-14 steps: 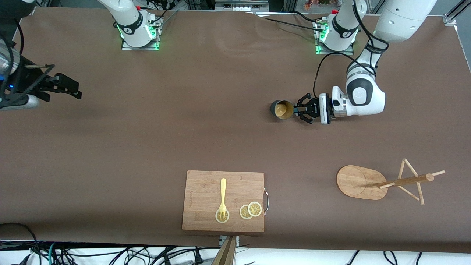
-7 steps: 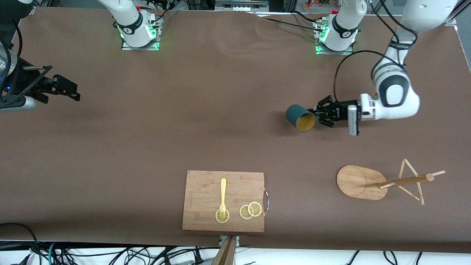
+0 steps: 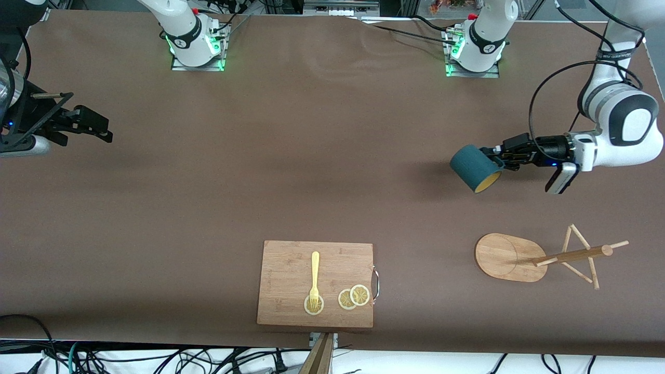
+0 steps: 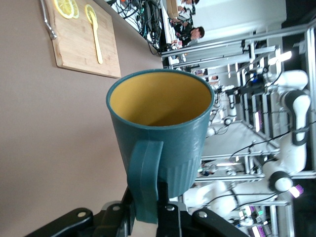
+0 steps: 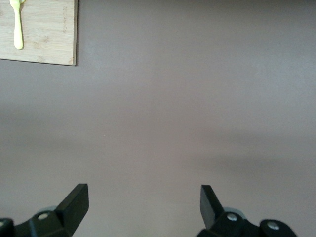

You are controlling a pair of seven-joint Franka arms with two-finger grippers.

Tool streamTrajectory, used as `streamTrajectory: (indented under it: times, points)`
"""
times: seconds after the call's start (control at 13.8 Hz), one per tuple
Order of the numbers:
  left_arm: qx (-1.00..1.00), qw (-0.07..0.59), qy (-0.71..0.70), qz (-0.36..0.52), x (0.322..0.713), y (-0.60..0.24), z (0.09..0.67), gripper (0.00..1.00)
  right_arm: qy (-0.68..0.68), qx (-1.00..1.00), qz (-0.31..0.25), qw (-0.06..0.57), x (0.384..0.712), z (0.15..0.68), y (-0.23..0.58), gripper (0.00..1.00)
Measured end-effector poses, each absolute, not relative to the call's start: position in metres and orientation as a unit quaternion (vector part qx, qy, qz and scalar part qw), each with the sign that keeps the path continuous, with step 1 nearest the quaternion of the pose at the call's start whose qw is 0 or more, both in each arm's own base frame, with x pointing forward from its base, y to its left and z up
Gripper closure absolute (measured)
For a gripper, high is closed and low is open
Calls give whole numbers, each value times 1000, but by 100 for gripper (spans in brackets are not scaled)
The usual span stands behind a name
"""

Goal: Pass cup and hang on rack
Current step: 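Lift the mug by its handle with the left gripper toward the rack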

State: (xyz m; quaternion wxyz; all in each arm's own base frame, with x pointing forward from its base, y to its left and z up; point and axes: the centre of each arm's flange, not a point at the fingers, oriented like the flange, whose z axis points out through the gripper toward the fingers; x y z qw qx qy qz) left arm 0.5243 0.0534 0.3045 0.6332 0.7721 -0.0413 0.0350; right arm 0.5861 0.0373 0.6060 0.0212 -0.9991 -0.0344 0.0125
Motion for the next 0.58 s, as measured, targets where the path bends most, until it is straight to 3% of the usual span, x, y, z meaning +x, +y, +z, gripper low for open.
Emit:
streamTrajectory:
  times: [0.58]
  points:
    - [676, 718, 166, 7, 527, 118, 310, 79, -34, -999, 13, 21, 586, 606, 37, 0]
